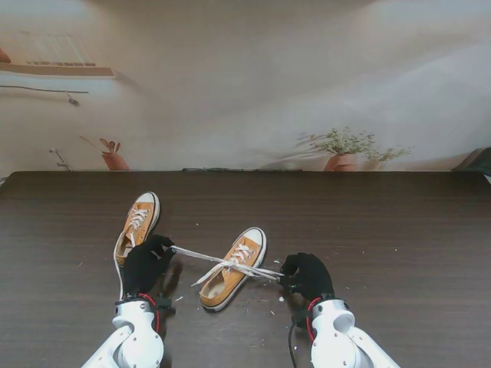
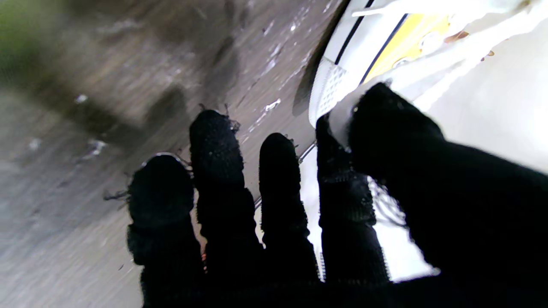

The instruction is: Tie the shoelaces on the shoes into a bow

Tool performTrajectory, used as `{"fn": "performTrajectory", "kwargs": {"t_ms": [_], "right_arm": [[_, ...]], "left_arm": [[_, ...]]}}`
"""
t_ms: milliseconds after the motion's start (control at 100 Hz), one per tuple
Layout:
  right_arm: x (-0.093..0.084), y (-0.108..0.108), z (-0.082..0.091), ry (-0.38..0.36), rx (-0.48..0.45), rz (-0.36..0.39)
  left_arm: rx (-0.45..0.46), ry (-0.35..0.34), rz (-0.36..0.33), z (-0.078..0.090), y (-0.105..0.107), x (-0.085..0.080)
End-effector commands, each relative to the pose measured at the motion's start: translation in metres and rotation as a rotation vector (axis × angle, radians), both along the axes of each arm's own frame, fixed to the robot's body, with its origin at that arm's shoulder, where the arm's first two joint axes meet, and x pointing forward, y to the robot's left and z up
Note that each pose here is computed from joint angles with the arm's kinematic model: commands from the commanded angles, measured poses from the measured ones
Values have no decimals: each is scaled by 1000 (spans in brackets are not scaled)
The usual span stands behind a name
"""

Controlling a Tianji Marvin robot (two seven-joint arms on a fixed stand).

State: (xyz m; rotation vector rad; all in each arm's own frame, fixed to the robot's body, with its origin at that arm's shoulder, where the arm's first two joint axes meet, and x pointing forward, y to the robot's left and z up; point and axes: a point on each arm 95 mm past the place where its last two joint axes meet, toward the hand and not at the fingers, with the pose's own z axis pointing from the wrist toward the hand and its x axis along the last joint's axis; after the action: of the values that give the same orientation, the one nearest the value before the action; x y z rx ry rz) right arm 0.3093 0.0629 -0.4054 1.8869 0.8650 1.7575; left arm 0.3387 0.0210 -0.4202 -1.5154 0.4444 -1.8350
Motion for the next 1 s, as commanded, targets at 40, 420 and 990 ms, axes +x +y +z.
{"fn": "performTrajectory", "kwargs": {"t_ms": [40, 420, 990], "right_arm": [[-4, -5, -7, 25, -17, -4], [-6, -8, -9, 30, -24, -18], [-15, -10, 18, -110, -75, 37]], "left_arm": [[11, 80, 7, -22, -1, -16], [17, 97, 36, -22, -2, -15], [17, -3, -193, 19, -6, -30]]}}
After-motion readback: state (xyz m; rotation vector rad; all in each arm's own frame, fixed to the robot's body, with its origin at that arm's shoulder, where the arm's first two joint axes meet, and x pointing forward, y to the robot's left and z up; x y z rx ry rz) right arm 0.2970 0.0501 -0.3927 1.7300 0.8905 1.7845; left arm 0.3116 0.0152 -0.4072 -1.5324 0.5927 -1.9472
